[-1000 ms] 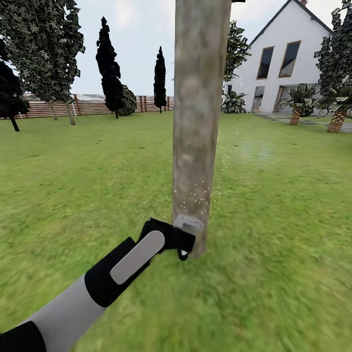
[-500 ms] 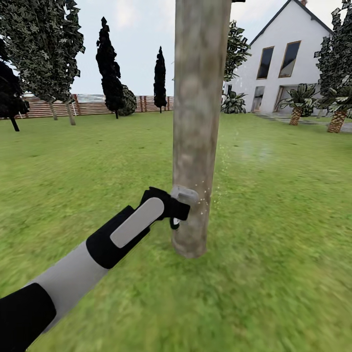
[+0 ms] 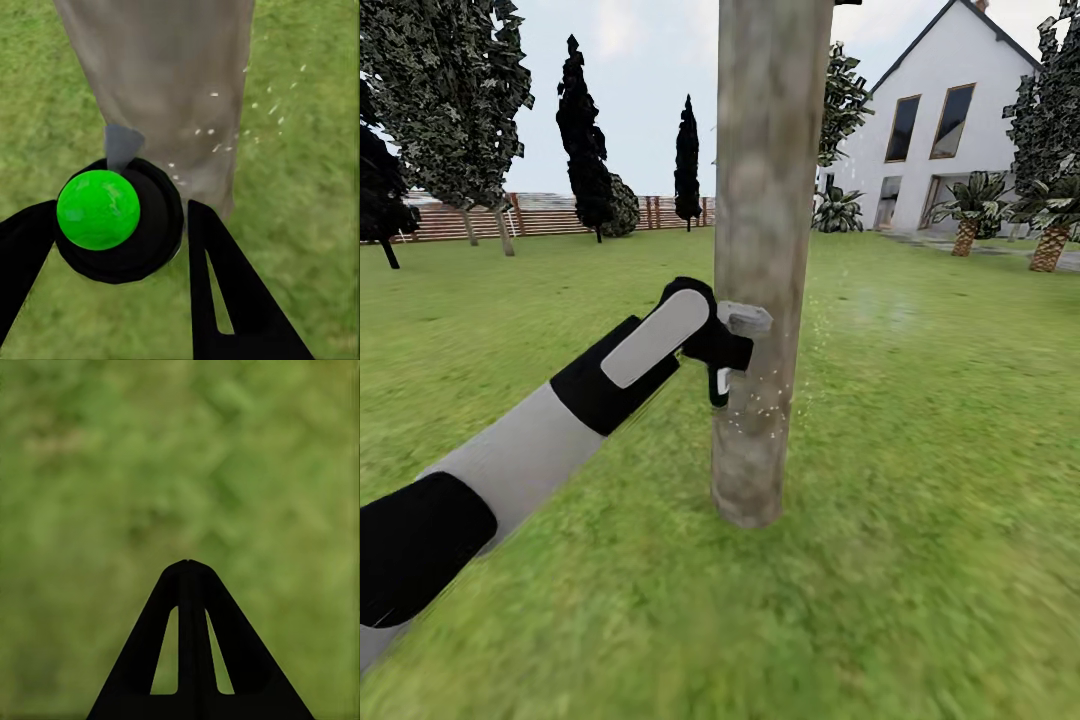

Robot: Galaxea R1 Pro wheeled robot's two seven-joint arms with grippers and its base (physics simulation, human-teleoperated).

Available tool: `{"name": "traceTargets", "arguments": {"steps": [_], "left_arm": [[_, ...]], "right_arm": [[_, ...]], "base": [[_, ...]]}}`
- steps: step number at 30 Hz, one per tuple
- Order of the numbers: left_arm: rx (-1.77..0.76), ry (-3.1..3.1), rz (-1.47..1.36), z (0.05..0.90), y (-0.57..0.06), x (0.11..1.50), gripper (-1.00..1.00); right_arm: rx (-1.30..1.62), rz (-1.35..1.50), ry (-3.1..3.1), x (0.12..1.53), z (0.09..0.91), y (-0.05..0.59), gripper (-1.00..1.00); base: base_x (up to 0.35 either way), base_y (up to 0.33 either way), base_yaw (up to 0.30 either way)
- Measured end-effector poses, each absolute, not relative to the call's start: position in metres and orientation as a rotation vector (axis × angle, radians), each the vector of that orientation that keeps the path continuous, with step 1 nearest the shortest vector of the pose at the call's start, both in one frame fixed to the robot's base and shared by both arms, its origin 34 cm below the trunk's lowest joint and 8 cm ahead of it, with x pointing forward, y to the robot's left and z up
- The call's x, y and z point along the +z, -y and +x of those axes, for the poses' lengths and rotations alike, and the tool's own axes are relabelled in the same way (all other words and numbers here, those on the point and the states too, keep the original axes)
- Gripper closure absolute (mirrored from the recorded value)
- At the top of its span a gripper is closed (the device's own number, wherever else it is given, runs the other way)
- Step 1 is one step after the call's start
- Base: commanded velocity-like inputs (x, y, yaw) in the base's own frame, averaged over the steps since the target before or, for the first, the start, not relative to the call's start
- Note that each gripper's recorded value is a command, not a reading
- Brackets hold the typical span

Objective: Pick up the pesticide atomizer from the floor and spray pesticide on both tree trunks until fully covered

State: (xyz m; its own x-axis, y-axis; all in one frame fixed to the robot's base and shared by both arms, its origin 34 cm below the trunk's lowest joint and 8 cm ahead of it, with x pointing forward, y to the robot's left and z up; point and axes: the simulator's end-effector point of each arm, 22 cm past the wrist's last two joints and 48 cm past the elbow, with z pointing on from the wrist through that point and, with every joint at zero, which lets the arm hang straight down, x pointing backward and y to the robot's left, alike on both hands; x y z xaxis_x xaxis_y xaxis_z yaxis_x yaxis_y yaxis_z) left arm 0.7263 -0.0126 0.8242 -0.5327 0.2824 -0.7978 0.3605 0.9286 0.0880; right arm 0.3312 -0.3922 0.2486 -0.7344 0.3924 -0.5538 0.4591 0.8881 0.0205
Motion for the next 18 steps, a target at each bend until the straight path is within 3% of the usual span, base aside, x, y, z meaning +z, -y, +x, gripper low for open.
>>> {"name": "traceTargets", "arguments": {"steps": [18], "left_arm": [[-0.166, -2.024, 0.410, 0.727, 0.025, 1.017, 1.00]], "right_arm": [[-0.157, 0.612, -2.486, 0.249, 0.332, 0.392, 1.00]], "base": [[0.000, 0.000, 0.000]]}}
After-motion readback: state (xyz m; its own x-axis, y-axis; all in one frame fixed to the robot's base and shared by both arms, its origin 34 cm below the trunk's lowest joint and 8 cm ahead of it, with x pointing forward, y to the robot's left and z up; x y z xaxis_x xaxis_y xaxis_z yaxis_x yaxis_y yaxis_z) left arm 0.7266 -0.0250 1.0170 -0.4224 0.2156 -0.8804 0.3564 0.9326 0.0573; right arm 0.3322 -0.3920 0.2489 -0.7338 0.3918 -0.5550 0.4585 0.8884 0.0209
